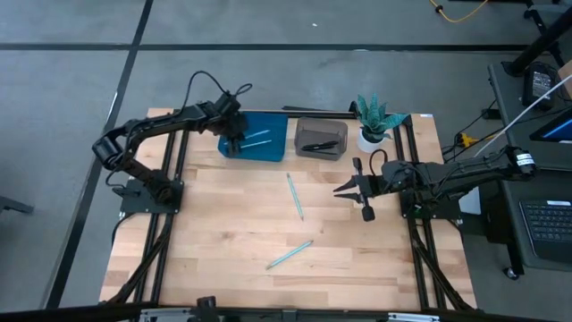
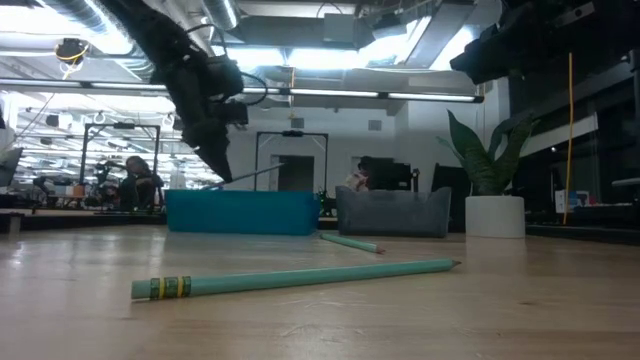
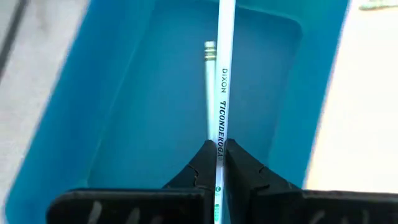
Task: Sort pens & pencils
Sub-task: Put the light blue pencil into the blue bin
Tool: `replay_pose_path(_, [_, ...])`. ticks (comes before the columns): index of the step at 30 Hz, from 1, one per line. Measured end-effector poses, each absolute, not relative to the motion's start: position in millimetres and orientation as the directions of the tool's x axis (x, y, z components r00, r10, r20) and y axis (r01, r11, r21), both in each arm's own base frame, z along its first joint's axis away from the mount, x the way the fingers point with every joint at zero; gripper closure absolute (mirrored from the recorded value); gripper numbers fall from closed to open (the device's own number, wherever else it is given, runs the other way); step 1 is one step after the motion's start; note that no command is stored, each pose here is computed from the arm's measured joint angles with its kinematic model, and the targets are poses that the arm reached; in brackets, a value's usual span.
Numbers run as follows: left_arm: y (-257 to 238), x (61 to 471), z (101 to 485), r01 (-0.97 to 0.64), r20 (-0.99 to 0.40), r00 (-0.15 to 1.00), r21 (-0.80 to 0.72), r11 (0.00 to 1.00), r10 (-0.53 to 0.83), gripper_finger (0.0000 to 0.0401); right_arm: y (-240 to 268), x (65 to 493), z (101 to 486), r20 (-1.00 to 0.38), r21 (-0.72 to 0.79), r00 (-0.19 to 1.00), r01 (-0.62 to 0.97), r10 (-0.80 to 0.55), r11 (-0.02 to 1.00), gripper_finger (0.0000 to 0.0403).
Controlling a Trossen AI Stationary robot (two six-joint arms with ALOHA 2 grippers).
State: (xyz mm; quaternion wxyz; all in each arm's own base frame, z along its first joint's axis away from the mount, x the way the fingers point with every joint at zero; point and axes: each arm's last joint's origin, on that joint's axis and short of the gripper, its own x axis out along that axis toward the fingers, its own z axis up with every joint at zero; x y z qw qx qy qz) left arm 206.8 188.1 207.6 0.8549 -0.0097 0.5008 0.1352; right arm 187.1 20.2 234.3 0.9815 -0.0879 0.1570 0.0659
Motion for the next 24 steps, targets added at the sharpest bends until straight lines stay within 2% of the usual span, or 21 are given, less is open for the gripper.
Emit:
replay_pose_path(3, [188.8,218.8,207.6,-0.207,-0.877,0.439,0.111,0.972,0.194,0.0391,20.3,187.6,235.8,-0.304,-0.154,0.947,-0.155,0.102,0.976,0.0343])
replay_pose_path(11, [206.3,245.3,186.0,-0.180,-0.947,0.286,0.096,0.979,0.145,0.0391,20.3,187.8,236.2,-0.300,-0.154,0.949,-0.154,0.102,0.976,0.0343])
replay_pose_path(17, [212.4,251.5,180.8,-0.176,-0.956,0.261,0.088,0.980,0.133,0.0390,20.3,187.3,234.8,-0.314,-0.151,0.944,-0.156,0.102,0.976,0.0343])
replay_pose_path(24, [212.6,248.8,181.2,-0.191,-0.962,0.240,0.081,0.978,0.127,0.0364,20.2,186.7,233.0,-0.333,-0.127,0.937,-0.152,0.102,0.980,0.0343])
